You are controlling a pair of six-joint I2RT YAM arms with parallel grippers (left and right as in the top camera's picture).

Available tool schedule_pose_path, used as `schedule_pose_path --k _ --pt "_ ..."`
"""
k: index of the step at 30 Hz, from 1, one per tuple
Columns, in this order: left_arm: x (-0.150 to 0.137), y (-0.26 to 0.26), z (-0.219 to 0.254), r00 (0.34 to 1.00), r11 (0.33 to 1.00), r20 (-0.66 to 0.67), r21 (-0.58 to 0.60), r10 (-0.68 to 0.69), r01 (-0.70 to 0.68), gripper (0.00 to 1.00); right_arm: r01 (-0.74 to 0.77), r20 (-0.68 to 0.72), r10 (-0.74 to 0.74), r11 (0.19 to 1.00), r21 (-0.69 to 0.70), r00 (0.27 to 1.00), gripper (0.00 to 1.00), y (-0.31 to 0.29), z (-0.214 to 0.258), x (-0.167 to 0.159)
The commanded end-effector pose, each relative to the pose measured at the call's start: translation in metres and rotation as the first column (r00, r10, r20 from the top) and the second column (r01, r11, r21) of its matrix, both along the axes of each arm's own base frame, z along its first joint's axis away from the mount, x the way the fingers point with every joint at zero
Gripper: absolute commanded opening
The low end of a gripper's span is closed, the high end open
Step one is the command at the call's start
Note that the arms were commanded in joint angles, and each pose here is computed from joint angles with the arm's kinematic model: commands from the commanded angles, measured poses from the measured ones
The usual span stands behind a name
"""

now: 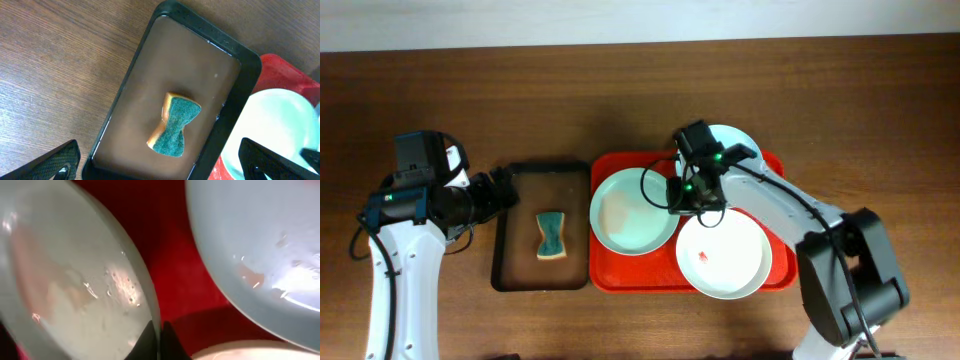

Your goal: Clean dirty plates on tray and stack at the side

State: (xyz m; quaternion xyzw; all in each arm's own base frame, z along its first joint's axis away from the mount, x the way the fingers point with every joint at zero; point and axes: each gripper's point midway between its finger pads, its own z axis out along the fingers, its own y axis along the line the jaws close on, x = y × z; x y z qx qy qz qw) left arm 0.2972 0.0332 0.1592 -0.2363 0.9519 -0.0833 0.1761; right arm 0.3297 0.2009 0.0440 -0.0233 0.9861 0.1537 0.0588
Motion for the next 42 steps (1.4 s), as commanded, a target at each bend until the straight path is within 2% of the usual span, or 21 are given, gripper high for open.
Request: schedule_pose_path --k 1,4,7,11,16,21,26,30,34,37,39,40,42 --pt "0.001 -0.001 0.005 1.0 1.0 0.017 -0.008 -0.005 0.005 0.99 -0.015 0.059 0.011 0.997 0.069 0.998 0.04 0.014 0.049 0.011" --pt "0.001 -0.001 0.005 1.0 1.0 0.017 -0.008 -0.005 0.005 0.99 -0.005 0.062 0.003 0.999 0.036 0.998 0.04 0.01 0.078 0.015" --pt "0.001 -0.001 0.005 1.0 1.0 0.017 -0.008 -0.005 0.005 0.99 0.006 0.102 -0.012 0.998 0.06 0.995 0.04 0.02 0.095 0.024" --pt "0.001 -0.001 0.005 1.0 1.0 0.017 -0.008 -0.005 0.005 0.99 0.058 0.249 -0.056 0.998 -0.002 0.967 0.04 0.04 0.101 0.04" --pt "0.001 -0.001 0.005 1.0 1.0 0.017 -0.008 -0.005 0.005 0.99 0.044 0.531 0.032 0.99 -0.13 0.847 0.04 0.095 0.122 0.043" --pt "0.001 -0.001 0.005 1.0 1.0 0.017 -0.008 -0.005 0.005 0.99 0.065 0.677 0.106 0.973 -0.223 0.728 0.04 0.115 0.138 0.049" --pt "0.001 -0.001 0.005 1.0 1.0 0.017 -0.008 -0.005 0.005 0.99 -0.036 0.757 0.243 0.96 -0.279 0.607 0.04 0.135 0.161 0.064" --pt "0.001 -0.001 0.005 1.0 1.0 0.017 -0.008 -0.005 0.005 0.99 -0.089 0.772 0.373 0.919 -0.384 0.514 0.04 0.14 0.173 0.071" --pt "0.001 -0.001 0.005 1.0 1.0 0.017 -0.008 -0.005 0.005 0.99 -0.093 0.785 0.381 0.917 -0.387 0.489 0.04 0.143 0.179 0.074" --pt "0.001 -0.001 0.005 1.0 1.0 0.017 -0.008 -0.005 0.005 0.99 -0.144 0.791 0.487 0.871 -0.469 0.37 0.04 0.163 0.194 0.069" --pt "0.001 -0.001 0.005 1.0 1.0 0.017 -0.008 -0.005 0.005 0.99 -0.095 0.791 0.549 0.833 -0.546 0.27 0.04 0.171 0.215 0.067" --pt "0.001 -0.001 0.005 1.0 1.0 0.017 -0.008 -0.005 0.005 0.99 -0.08 0.783 0.592 0.804 -0.589 0.191 0.04 0.181 0.23 0.064" --pt "0.001 -0.001 0.005 1.0 1.0 0.017 -0.008 -0.005 0.005 0.99 -0.037 0.774 0.624 0.78 -0.624 0.112 0.04 0.189 0.249 0.059"
